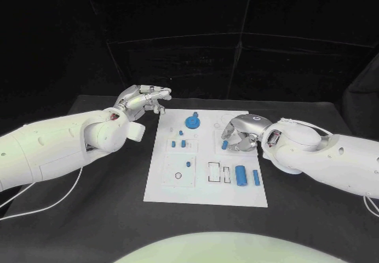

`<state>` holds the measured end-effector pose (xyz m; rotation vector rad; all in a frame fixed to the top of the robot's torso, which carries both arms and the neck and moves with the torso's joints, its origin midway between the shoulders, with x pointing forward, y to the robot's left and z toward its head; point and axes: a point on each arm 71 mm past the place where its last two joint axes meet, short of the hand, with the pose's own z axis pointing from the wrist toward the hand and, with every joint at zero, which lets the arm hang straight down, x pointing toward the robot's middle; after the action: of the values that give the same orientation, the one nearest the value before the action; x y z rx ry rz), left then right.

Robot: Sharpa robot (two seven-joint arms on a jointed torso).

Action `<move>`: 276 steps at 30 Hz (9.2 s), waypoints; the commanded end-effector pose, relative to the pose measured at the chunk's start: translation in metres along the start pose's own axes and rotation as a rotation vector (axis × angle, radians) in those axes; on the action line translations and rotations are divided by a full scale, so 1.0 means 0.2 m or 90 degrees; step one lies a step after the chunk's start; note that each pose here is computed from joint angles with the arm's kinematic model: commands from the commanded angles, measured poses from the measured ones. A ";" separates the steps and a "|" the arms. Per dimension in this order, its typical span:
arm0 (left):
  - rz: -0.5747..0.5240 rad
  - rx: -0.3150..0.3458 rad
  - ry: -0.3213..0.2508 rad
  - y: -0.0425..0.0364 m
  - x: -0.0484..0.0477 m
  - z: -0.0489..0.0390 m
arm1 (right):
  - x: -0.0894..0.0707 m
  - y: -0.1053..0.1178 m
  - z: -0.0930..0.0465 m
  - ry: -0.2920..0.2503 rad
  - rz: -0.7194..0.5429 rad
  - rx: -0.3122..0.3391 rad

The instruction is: Assemble the parts on the task board

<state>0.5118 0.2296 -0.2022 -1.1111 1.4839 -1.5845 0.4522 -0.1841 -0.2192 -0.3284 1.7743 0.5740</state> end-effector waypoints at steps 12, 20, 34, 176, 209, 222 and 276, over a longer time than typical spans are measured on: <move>-0.004 0.002 0.013 -0.004 0.014 0.003 | 0.02 0.04 0.03 0.039 -0.032 -0.007; -0.005 0.000 0.016 -0.002 0.018 0.005 | 0.03 0.04 0.04 0.044 -0.032 -0.011; -0.005 -0.001 0.014 -0.002 0.010 0.002 | 0.00 0.05 0.04 -0.007 -0.023 -0.005; 0.003 -0.002 0.021 0.019 -0.001 -0.007 | 0.12 -0.03 -0.34 0.034 0.174 0.155; 0.002 -0.015 0.026 0.035 -0.013 -0.019 | 0.24 -0.02 -0.39 0.119 0.093 0.218; 0.001 -0.020 0.028 0.042 -0.010 -0.020 | 0.32 0.01 -0.36 0.129 0.097 0.216; -0.003 -0.034 0.045 0.065 0.035 -0.006 | 0.33 0.23 -0.25 0.086 0.292 0.226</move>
<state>0.5073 0.2239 -0.2154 -1.1082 1.5742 -1.5944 0.3685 -0.1642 -0.2619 0.2725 2.0549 0.5902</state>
